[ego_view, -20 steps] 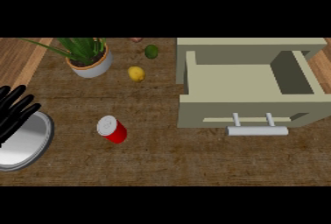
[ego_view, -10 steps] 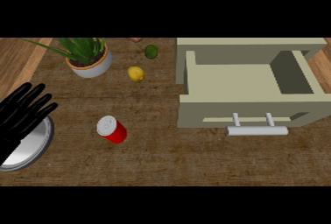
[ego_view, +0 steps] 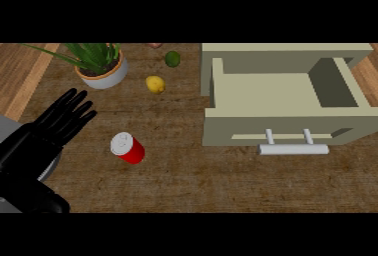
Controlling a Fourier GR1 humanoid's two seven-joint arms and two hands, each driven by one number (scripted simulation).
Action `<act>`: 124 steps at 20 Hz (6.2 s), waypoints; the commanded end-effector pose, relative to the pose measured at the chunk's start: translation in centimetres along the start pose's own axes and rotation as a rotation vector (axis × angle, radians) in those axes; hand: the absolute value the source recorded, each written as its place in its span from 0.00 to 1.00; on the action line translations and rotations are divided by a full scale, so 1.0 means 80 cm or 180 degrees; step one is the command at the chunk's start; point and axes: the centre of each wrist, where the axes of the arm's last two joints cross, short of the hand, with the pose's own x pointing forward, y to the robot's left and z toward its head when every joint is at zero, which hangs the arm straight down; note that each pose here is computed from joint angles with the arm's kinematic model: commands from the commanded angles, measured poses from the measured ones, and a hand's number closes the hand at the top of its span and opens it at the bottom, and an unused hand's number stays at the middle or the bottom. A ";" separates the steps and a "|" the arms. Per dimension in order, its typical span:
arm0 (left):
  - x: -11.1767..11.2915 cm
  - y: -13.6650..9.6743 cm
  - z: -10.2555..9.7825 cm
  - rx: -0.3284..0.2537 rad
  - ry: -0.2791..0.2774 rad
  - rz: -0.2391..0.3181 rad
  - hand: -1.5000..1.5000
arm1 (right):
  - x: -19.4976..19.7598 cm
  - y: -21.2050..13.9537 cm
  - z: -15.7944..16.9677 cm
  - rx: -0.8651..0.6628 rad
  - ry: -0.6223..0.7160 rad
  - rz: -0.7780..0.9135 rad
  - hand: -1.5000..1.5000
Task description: Pick up the can, place it into the drawer and close the drawer
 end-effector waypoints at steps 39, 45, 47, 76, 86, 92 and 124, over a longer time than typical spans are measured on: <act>-0.252 0.089 -0.016 0.0551 0.0413 -0.0059 0.00 | 0.032 -0.034 0.021 -0.0041 -0.0004 0.0023 0.00; -0.269 0.082 -0.045 0.0565 0.0398 -0.0012 0.00 | 0.033 -0.038 0.036 -0.0032 -0.0030 -0.0053 0.00; -0.277 0.080 -0.036 0.0475 0.0413 0.0043 0.00 | 0.045 -0.031 0.042 -0.0007 -0.0030 0.0033 0.00; -0.234 0.031 -0.119 0.1019 -0.0424 0.0622 1.00 | 0.049 -0.015 0.038 -0.0044 -0.0002 -0.0101 0.00; -0.125 -0.018 -0.152 0.1234 -0.0786 0.0360 1.00 | 0.061 0.001 0.044 -0.0032 -0.0030 -0.0132 0.00; -0.064 -0.062 -0.156 0.1198 -0.0813 0.0165 1.00 | 0.063 -0.006 0.051 0.0014 0.0069 -0.0077 0.00; 0.093 -0.228 -0.315 0.1117 -0.0870 -0.0173 1.00 | 0.041 -0.013 0.026 0.0089 -0.0023 -0.0151 0.00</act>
